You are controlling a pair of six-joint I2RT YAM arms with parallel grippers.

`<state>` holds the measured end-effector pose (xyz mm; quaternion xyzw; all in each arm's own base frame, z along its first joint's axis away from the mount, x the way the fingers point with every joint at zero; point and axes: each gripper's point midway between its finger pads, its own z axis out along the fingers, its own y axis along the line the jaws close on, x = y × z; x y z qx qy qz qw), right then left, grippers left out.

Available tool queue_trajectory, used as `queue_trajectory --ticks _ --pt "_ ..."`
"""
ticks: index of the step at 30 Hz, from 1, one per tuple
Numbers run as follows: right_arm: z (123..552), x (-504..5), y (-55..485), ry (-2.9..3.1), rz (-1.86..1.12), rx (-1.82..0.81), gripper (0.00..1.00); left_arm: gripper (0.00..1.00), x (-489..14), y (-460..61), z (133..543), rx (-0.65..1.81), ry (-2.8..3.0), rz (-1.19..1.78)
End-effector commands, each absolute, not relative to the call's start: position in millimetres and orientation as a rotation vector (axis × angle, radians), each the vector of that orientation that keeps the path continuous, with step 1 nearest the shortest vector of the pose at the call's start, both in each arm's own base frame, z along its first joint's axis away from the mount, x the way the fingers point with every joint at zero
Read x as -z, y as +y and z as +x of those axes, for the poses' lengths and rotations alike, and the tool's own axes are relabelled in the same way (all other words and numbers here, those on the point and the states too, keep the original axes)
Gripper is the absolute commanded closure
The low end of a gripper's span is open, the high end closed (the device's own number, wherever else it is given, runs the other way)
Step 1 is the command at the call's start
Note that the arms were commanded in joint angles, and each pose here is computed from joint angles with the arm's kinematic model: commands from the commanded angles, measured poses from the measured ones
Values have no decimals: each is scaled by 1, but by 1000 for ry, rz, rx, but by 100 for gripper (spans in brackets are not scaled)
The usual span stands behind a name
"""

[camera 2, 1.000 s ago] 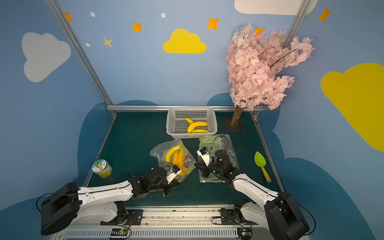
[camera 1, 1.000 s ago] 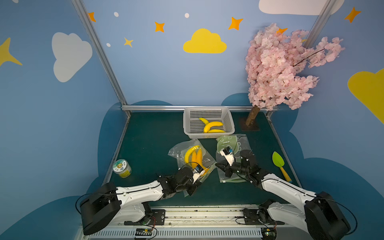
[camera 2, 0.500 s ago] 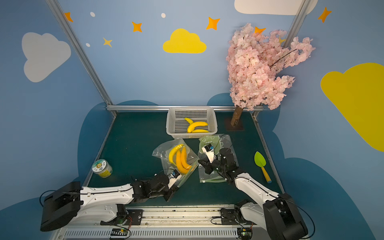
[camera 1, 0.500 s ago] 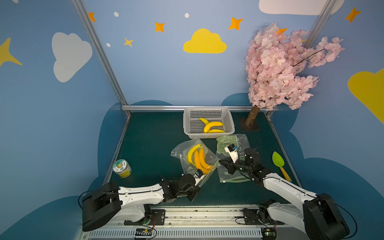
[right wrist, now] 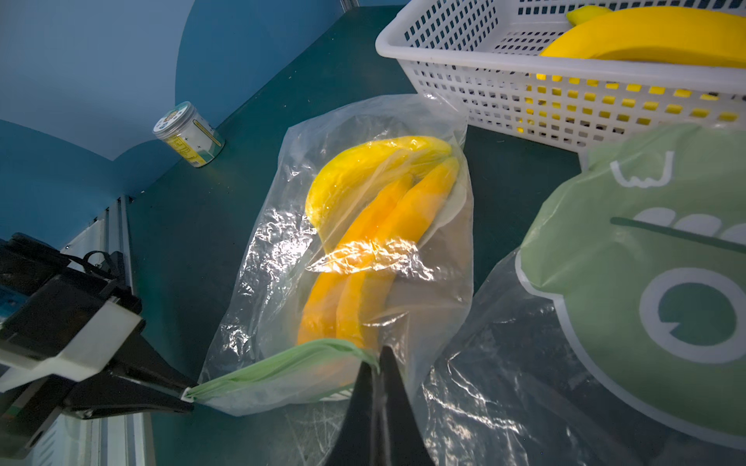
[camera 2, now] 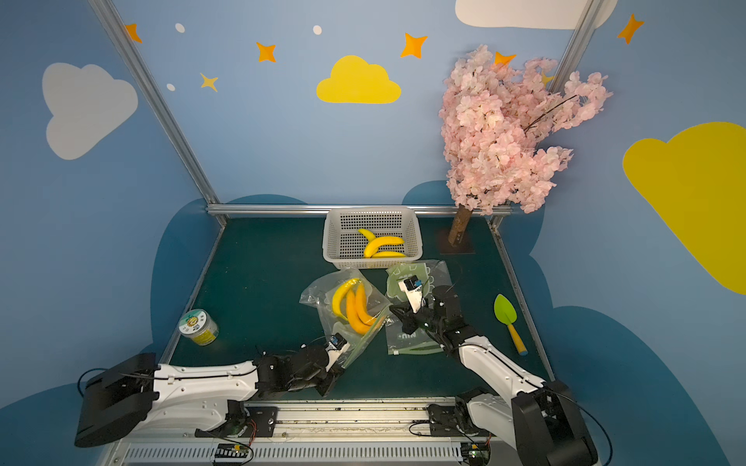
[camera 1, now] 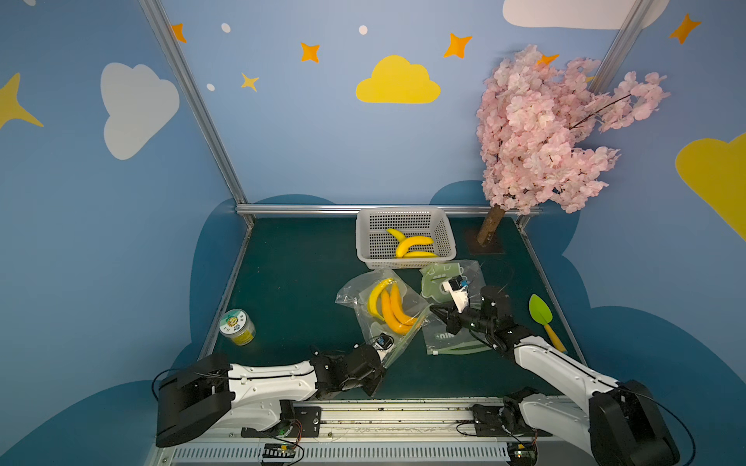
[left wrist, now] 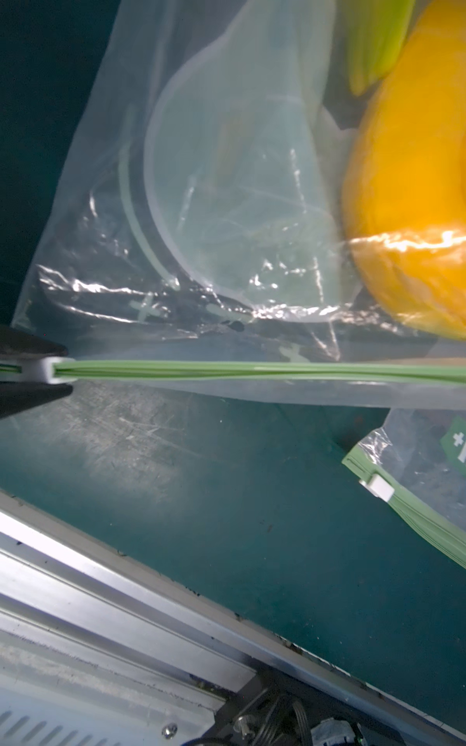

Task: Open the zip-top bag and take out the banana
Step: Unzip the zipper on the zipper food storage bag.

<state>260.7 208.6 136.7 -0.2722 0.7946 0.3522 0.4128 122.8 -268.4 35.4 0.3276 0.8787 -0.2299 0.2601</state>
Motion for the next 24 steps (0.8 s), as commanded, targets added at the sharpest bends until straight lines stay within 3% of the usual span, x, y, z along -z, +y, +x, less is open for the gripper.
queue_trajectory --ticks 1,8,10,15,20,24 --pt "283 -169 199 1882 -615 -812 100 91 -2 -234 101 499 2542 941" --pt "280 -169 203 1870 -637 -853 100 90 -1 -235 100 478 2537 945" --pt "277 -167 206 1868 -658 -880 100 84 -5 -237 103 480 2517 938" --pt "263 -160 220 1859 -739 -1007 100 52 -52 -258 127 555 2324 852" --pt "255 -147 221 1870 -738 -1033 100 45 -106 -265 155 536 2125 785" --pt "249 -142 219 1881 -735 -1040 100 44 -115 -267 175 531 2108 755"
